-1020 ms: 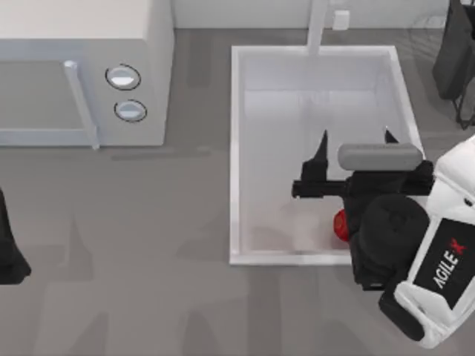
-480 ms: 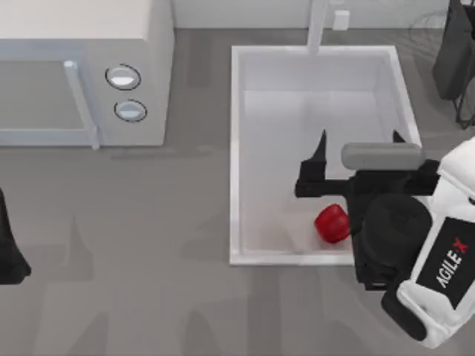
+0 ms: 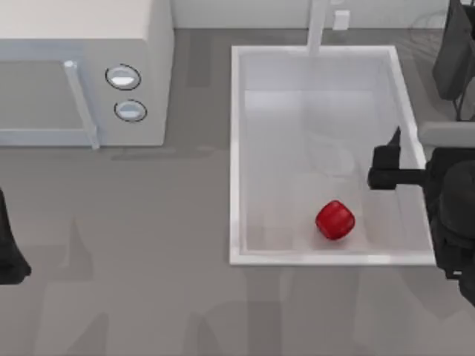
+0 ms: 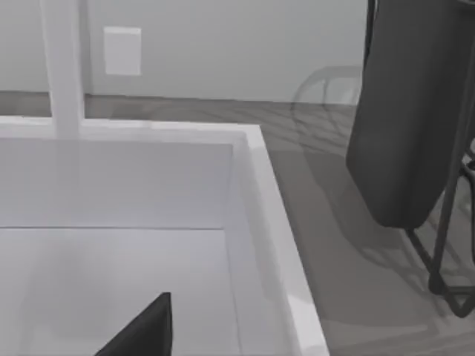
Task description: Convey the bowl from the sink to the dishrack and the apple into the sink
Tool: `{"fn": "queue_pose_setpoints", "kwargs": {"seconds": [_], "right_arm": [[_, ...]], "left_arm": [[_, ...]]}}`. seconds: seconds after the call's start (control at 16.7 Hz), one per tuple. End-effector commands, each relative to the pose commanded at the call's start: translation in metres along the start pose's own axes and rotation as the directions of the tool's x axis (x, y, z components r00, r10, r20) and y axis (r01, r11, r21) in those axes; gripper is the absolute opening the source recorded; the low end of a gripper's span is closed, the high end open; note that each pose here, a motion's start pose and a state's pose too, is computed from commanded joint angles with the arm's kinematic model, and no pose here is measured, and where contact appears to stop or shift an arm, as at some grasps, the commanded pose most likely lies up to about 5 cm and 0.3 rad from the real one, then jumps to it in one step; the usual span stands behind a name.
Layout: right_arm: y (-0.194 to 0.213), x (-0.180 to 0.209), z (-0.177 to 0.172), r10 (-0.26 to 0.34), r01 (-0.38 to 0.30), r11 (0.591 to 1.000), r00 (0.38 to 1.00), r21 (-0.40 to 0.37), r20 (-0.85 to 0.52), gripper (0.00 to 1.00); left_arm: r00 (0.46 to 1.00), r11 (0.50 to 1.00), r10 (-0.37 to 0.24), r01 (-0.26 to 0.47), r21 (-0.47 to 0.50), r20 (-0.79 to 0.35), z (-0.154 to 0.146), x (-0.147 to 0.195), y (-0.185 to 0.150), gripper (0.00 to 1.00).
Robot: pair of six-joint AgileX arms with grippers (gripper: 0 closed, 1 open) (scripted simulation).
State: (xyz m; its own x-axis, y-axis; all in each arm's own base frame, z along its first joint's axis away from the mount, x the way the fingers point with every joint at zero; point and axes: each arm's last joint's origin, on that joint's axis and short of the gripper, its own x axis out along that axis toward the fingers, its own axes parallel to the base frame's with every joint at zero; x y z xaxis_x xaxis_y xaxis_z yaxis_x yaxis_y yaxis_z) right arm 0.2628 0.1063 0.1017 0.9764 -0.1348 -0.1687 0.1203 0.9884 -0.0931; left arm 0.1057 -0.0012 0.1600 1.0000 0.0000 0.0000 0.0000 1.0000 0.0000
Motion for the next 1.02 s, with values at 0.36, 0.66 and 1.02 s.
{"fn": "queue_pose_setpoints", "kwargs": {"seconds": [0.36,0.66,1.02], "right_arm": [[-0.046,-0.044,0.052,0.114,-0.115,0.993,0.992,0.029,0.055,1.00],[-0.093,-0.109,0.082,0.133,-0.155,0.984,0.966,0.086,0.224,1.00],[-0.122,-0.151,0.057,0.185,-0.203,0.978,0.948,0.045,0.259,1.00]], "left_arm": [[1.000,1.000,0.000,0.000,0.000,0.000,0.000,0.000,0.000,1.00],[1.000,1.000,0.000,0.000,0.000,0.000,0.000,0.000,0.000,1.00],[1.000,1.000,0.000,0.000,0.000,0.000,0.000,0.000,0.000,1.00]]}}
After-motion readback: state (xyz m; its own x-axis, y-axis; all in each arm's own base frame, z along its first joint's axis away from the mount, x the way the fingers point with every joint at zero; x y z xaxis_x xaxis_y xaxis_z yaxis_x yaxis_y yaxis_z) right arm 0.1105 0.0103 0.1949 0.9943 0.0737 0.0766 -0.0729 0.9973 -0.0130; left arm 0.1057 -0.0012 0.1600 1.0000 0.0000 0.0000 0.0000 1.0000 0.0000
